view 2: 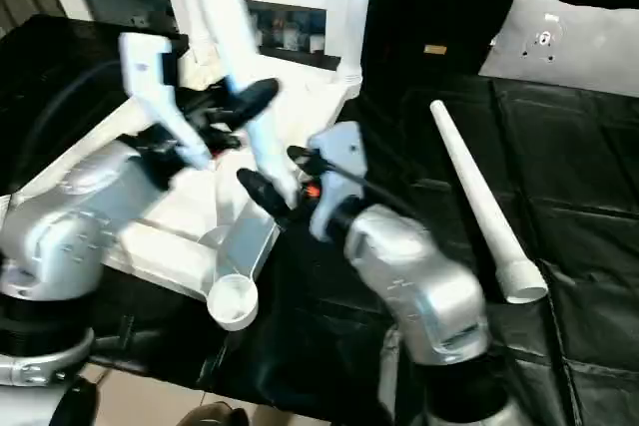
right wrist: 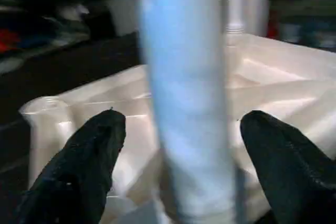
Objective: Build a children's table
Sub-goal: Pick table leg
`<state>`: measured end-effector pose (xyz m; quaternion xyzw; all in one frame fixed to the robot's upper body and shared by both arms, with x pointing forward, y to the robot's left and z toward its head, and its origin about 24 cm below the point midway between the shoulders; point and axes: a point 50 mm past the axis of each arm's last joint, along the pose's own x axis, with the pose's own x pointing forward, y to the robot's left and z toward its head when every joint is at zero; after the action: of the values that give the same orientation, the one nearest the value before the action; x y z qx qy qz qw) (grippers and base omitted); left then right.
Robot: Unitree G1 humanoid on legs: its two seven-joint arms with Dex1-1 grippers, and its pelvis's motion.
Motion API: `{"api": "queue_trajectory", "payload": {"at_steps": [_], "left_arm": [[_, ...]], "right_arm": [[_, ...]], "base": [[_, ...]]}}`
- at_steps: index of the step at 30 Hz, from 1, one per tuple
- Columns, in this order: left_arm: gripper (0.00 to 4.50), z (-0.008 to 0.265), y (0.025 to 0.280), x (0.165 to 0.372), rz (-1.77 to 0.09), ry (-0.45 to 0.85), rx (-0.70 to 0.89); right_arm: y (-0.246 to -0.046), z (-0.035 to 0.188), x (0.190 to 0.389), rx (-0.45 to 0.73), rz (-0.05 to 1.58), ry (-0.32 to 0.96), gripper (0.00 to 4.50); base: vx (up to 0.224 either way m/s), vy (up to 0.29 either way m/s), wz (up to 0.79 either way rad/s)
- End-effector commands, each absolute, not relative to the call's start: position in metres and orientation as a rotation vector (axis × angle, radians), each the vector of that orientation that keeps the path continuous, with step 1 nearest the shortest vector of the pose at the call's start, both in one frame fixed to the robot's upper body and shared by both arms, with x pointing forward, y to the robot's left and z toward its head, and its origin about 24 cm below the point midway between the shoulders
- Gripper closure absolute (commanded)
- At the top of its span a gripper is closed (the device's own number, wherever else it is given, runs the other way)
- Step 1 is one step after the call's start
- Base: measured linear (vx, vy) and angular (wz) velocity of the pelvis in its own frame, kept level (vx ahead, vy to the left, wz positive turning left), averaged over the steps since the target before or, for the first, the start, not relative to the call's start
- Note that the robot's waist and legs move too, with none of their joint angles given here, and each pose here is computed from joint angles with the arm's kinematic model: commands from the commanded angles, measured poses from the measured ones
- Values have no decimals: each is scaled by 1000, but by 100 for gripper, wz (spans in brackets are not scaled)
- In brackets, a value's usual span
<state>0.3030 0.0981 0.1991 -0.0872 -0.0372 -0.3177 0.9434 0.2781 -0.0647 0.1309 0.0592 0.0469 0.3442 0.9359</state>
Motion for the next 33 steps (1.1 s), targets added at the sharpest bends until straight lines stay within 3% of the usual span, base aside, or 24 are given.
{"api": "queue_trajectory", "payload": {"at_steps": [1,9,13,15,16,29,31,33], "left_arm": [[262,206,93,300,-632,-112,-136],[262,203,83,297,-616,-107,-83],[262,202,81,296,-611,-107,-55],[262,202,81,296,-602,-107,-53],[262,201,82,296,-592,-108,-48],[262,196,92,300,-491,-81,-15],[206,196,91,298,-517,-88,-51],[192,196,92,297,-541,-93,-78]], "right_arm": [[-62,128,280,87,666,104,102],[-51,125,281,72,633,121,162],[-48,124,282,68,633,121,214],[-48,124,283,68,631,120,214],[-47,125,283,69,629,119,237],[-45,126,284,115,626,102,255],[-45,126,284,127,638,92,255],[-45,126,284,143,654,86,255]], "base": [[0,0,0],[0,0,0],[0,0,0],[0,0,0],[0,0,0],[0,0,0],[0,0,0],[0,0,0]]}}
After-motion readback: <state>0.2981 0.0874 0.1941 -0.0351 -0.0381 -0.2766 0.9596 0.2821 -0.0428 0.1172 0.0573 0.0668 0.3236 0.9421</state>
